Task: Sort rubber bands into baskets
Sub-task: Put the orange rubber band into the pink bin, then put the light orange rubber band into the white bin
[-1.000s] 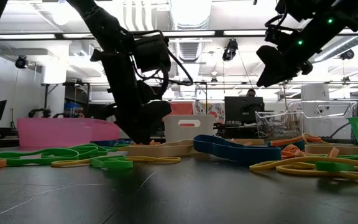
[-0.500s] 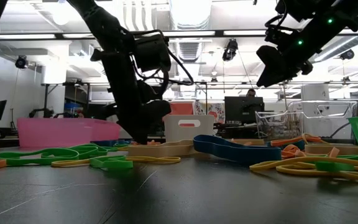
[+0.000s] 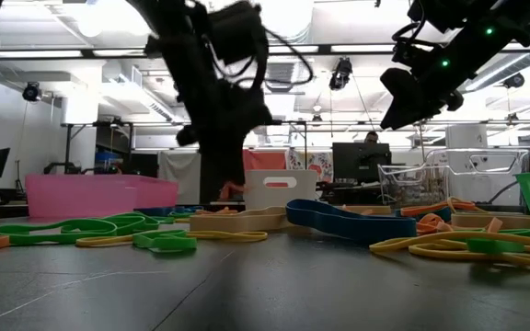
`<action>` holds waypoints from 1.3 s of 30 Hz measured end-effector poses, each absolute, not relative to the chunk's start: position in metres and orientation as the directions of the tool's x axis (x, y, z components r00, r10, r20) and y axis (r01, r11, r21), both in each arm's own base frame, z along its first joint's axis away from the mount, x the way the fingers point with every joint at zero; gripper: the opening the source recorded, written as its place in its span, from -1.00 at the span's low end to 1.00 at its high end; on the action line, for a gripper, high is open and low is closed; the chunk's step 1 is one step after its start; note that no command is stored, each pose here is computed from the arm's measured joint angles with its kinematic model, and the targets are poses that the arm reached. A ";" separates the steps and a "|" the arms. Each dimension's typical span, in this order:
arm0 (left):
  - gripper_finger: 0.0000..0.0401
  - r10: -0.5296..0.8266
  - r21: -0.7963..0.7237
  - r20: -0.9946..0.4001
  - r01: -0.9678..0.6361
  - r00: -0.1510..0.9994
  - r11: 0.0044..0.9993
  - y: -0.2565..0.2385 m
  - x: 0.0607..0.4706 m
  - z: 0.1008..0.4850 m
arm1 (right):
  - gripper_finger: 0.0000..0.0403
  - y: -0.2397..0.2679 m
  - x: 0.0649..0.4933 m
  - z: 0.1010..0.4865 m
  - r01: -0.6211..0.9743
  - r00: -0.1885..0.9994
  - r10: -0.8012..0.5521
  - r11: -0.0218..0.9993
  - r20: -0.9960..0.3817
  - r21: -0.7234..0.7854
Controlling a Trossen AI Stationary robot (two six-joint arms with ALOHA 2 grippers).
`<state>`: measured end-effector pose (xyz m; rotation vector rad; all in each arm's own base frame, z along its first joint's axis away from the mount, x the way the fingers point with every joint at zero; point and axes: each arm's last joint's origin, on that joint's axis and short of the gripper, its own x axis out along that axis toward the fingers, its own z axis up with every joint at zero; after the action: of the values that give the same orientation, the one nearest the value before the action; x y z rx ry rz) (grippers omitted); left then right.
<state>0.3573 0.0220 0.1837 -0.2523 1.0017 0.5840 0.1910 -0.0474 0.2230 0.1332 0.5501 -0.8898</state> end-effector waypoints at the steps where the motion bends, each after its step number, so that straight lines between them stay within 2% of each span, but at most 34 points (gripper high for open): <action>1: -1.00 0.354 0.079 -0.847 -0.564 0.397 0.822 0.021 0.358 0.189 | -0.28 -0.047 0.191 0.223 0.763 0.507 -0.695 0.637 -0.511 -0.109; 6: -1.00 0.458 0.218 -0.825 -0.560 0.332 0.799 0.022 0.351 0.219 | -0.28 -0.047 0.191 0.222 0.760 0.510 -0.690 0.641 -0.514 -0.107; 11: -1.00 0.602 0.418 -0.788 -0.606 0.129 0.677 0.038 0.318 0.242 | -0.28 -0.047 0.191 0.221 0.760 0.507 -0.690 0.641 -0.516 -0.109; 14: -1.00 0.611 0.459 -0.791 -0.636 0.025 0.620 0.056 0.291 0.247 | -0.28 -0.047 0.191 0.221 0.761 0.510 -0.687 0.640 -0.518 -0.101; 19: -1.00 0.556 0.430 -0.829 -0.705 -0.062 0.564 0.088 0.245 0.243 | -0.28 -0.047 0.191 0.221 0.762 0.510 -0.687 0.640 -0.518 -0.098; 24: -1.00 0.544 0.354 -0.836 -0.823 -0.067 0.443 0.107 0.205 0.236 | -0.28 -0.046 0.191 0.220 0.748 0.532 -0.658 0.661 -0.533 -0.069; 27: -0.95 0.533 0.321 -0.844 -0.853 -0.061 0.410 0.108 0.190 0.229 | -0.28 -0.046 0.192 0.220 0.744 0.537 -0.652 0.665 -0.536 -0.064; 39: -0.38 0.527 0.284 -0.849 -0.870 -0.032 0.404 0.100 0.179 0.220 | -0.28 -0.046 0.193 0.222 0.745 0.558 -0.642 0.666 -0.526 -0.024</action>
<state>0.1789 0.1001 0.2199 -0.3868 1.1196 1.1658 0.1932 -0.0457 0.2217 0.2109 0.5304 -0.8257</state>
